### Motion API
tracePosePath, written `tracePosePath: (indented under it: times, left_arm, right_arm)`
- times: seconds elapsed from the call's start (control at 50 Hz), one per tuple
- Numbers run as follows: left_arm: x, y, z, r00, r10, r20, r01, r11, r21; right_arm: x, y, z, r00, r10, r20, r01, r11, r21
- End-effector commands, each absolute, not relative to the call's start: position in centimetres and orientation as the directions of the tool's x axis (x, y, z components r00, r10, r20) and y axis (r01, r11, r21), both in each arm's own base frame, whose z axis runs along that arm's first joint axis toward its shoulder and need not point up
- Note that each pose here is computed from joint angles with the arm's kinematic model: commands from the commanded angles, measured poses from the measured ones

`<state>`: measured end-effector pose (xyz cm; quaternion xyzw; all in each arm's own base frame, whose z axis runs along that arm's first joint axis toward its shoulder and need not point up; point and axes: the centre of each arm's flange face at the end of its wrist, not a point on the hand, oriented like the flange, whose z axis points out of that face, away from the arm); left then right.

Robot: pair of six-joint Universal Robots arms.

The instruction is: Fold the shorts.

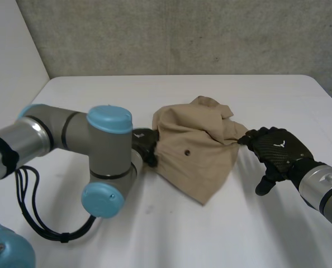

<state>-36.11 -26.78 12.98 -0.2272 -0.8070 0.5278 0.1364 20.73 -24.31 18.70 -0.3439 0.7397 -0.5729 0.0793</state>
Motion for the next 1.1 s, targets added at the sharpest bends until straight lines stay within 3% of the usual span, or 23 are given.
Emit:
tracePosePath:
  times: [0.02, 0.14, 0.2, 0.26, 0.34, 0.48, 0.52, 0.6, 0.68, 0.8, 0.88, 0.98, 1.1]
  left_arm:
    - [-29.4, -32.1, 20.3, -0.994, 0.088, -0.063, 0.078, 0.177, -0.981]
    - [-23.1, -35.8, 27.8, -0.998, -0.053, 0.025, -0.023, -0.031, -0.999]
    - [-22.1, -36.7, 29.6, -0.999, -0.037, 0.006, -0.002, -0.094, -0.996]
    - [-22.8, -36.6, 30.2, -1.000, 0.016, -0.022, 0.019, -0.126, -0.992]
    - [-25.3, -35.6, 31.2, -0.994, 0.108, -0.032, 0.010, -0.193, -0.981]
    - [-33.3, -31.3, 30.2, -0.940, 0.338, -0.048, -0.041, -0.251, -0.967]
    - [-37.1, -28.7, 28.0, -0.886, 0.457, -0.079, -0.032, -0.230, -0.973]
    - [-41.7, -23.6, 24.8, -0.772, 0.624, -0.121, -0.001, -0.192, -0.981]
    - [-43.8, -19.4, 22.1, -0.677, 0.722, -0.139, 0.040, -0.152, -0.988]
    - [-43.4, -17.7, 21.7, -0.657, 0.739, -0.151, 0.065, -0.145, -0.987]
    - [-42.2, -19.1, 23.7, -0.702, 0.690, -0.174, 0.065, -0.181, -0.981]
    - [-37.6, -22.7, 26.9, -0.818, 0.543, -0.189, 0.092, -0.201, -0.975]
    - [-33.9, -22.4, 28.9, -0.854, 0.489, -0.178, 0.086, -0.205, -0.975]
  right_arm:
    - [20.9, -24.1, 18.6, -0.746, -0.607, 0.275, -0.420, 0.108, -0.901]
    - [20.9, -24.0, 18.5, -0.742, -0.611, 0.274, -0.422, 0.109, -0.900]
    - [21.0, -23.9, 18.4, -0.741, -0.613, 0.273, -0.423, 0.110, -0.900]
    - [21.0, -23.9, 18.4, -0.741, -0.614, 0.272, -0.424, 0.113, -0.899]
    - [21.0, -23.8, 18.2, -0.741, -0.615, 0.269, -0.425, 0.118, -0.898]
    - [20.8, -23.9, 18.1, -0.746, -0.610, 0.268, -0.423, 0.123, -0.898]
    - [20.7, -24.0, 18.1, -0.752, -0.605, 0.262, -0.417, 0.129, -0.900]
    - [20.7, -24.3, 18.2, -0.756, -0.596, 0.271, -0.412, 0.112, -0.905]
    - [20.5, -24.6, 18.2, -0.769, -0.574, 0.282, -0.412, 0.107, -0.905]
    - [19.8, -25.2, 18.3, -0.792, -0.533, 0.297, -0.415, 0.114, -0.903]
    - [19.8, -25.2, 18.4, -0.792, -0.533, 0.298, -0.414, 0.111, -0.903]
    - [19.9, -25.1, 18.4, -0.790, -0.537, 0.297, -0.415, 0.111, -0.903]
    - [20.0, -25.2, 19.0, -0.791, -0.529, 0.307, -0.413, 0.092, -0.906]
